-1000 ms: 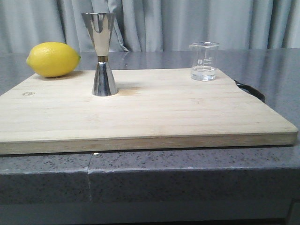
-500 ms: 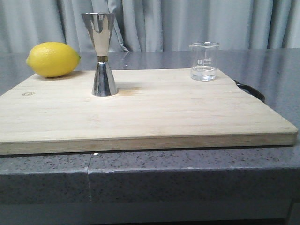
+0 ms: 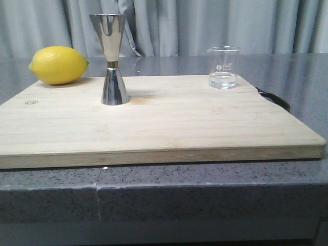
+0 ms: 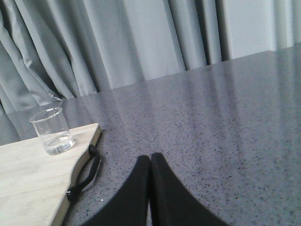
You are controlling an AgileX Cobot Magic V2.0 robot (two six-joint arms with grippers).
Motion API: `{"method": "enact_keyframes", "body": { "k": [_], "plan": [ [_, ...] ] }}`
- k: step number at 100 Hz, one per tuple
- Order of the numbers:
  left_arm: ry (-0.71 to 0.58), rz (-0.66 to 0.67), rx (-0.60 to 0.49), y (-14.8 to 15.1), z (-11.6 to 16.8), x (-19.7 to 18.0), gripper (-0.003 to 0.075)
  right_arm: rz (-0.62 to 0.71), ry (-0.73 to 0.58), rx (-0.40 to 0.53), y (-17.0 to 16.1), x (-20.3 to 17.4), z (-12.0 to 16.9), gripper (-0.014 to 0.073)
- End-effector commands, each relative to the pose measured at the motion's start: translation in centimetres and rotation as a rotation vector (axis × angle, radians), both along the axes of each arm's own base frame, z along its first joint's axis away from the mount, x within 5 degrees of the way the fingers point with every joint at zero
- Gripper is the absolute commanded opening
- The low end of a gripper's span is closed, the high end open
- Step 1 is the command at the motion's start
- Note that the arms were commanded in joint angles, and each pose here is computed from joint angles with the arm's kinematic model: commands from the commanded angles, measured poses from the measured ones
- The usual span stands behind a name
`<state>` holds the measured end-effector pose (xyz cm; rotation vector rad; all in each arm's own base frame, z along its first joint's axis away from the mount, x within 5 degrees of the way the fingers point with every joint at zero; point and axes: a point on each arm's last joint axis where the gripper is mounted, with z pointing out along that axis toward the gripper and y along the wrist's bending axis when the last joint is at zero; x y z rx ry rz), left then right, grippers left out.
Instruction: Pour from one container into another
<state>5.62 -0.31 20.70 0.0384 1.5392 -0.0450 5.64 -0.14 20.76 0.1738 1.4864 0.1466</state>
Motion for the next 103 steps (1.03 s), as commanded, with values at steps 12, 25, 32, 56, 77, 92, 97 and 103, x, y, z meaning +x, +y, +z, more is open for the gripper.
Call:
{"method": "enact_keyframes", "body": {
  "k": [12, 25, 32, 56, 77, 92, 97, 103],
  "plan": [
    [-0.066, -0.007, -0.018, -0.02, -0.37, -0.08, -0.0019, -0.005, -0.120, -0.006, -0.01, -0.22, 0.46, -0.0050],
    [-0.066, -0.007, -0.018, -0.02, -0.37, -0.08, -0.0019, -0.005, -0.122, -0.006, -0.01, -0.22, 0.48, -0.0050],
    [-0.066, -0.007, -0.018, -0.02, -0.37, -0.08, -0.0019, -0.005, -0.122, -0.006, -0.01, -0.22, 0.48, -0.0050],
    [-0.066, -0.007, -0.018, -0.02, -0.37, -0.08, -0.0019, -0.017, -0.110, -0.082, -0.02, -0.21, 0.39, -0.0050],
    [-0.066, -0.007, -0.018, -0.02, -0.37, -0.08, -0.0019, -0.017, -0.108, -0.081, -0.02, -0.20, 0.38, -0.0050],
    [-0.066, -0.007, -0.018, -0.02, -0.37, -0.08, -0.0019, -0.017, -0.108, -0.081, -0.02, -0.20, 0.38, -0.0050],
    [-0.066, -0.007, -0.018, -0.02, -0.37, -0.08, -0.0019, -0.017, -0.108, -0.081, -0.02, -0.20, 0.38, -0.0050],
    [-0.066, -0.007, -0.018, -0.02, -0.37, -0.08, -0.0019, -0.017, -0.108, -0.081, -0.02, -0.20, 0.38, -0.0050]
  ]
}}
